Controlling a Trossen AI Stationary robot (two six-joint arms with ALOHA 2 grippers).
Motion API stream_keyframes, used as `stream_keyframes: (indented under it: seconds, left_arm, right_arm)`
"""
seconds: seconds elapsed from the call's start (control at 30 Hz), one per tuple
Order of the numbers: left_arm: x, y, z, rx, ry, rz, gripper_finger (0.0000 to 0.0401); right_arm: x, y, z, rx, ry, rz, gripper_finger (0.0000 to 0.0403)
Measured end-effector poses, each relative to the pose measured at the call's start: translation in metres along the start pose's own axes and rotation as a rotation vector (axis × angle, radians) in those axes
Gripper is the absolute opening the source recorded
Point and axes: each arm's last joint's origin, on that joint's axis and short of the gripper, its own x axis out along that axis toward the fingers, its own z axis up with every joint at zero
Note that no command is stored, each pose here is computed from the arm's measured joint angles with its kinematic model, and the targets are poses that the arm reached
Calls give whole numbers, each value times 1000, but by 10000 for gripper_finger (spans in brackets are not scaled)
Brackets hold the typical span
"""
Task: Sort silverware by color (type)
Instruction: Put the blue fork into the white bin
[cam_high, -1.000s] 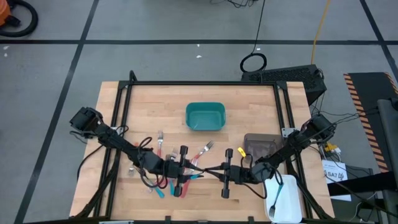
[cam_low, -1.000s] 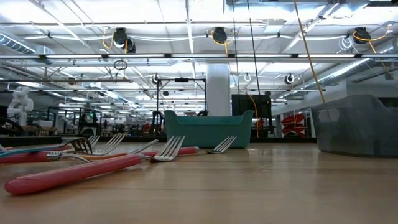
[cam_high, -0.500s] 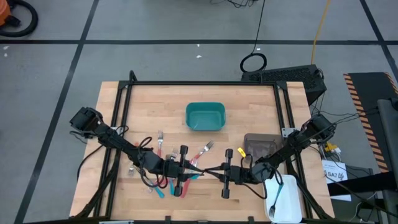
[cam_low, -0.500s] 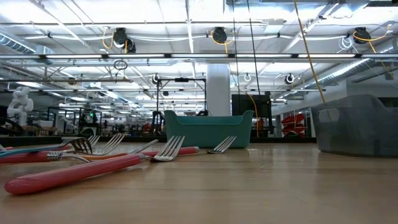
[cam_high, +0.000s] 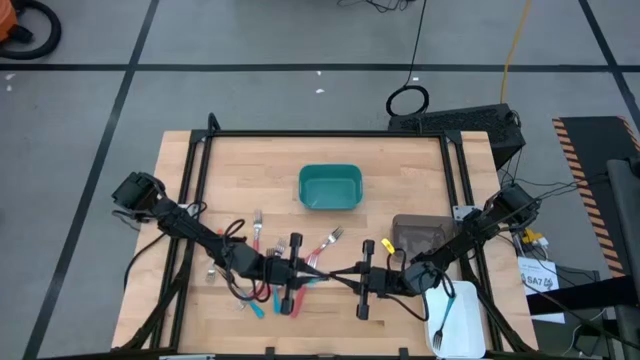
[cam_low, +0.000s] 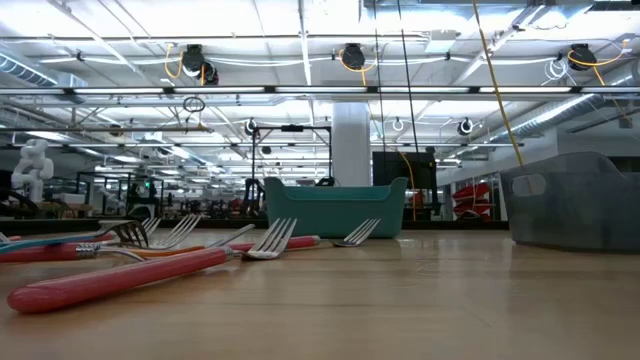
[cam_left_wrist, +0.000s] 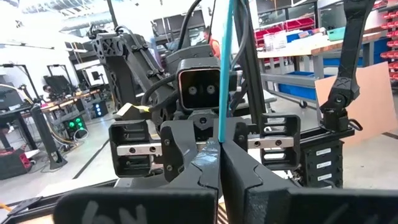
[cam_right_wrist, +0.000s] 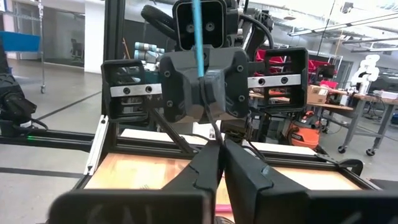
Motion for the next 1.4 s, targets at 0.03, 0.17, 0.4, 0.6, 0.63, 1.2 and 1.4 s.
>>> stream_keyframes:
  seconds: [0.03,0.17,0.4,0.6,0.63,1.2,1.4]
  left_arm:
    - [0,1,-1,-1,5,2,2]
    - [1,3,-3,-11,19,11,1]
    - [2,8,-7,-41,61,45,1]
    - [2,9,-9,-64,82,80,1]
    - [2,9,-9,-64,84,80,1]
    - [10,16,-35,-194,160,123,1]
    - [21,14,-48,-252,132,135,1]
  right_arm:
    - [0,-1,0,0,3,-18,34]
    - [-1,0,-2,-25,29,-69,74]
    - [-5,0,-3,-46,65,-174,146]
    - [-11,4,-3,-76,89,-252,184]
    - [-12,5,-2,-77,90,-252,186]
    - [-35,6,38,117,32,-130,183]
    - [-37,5,41,160,55,-41,183]
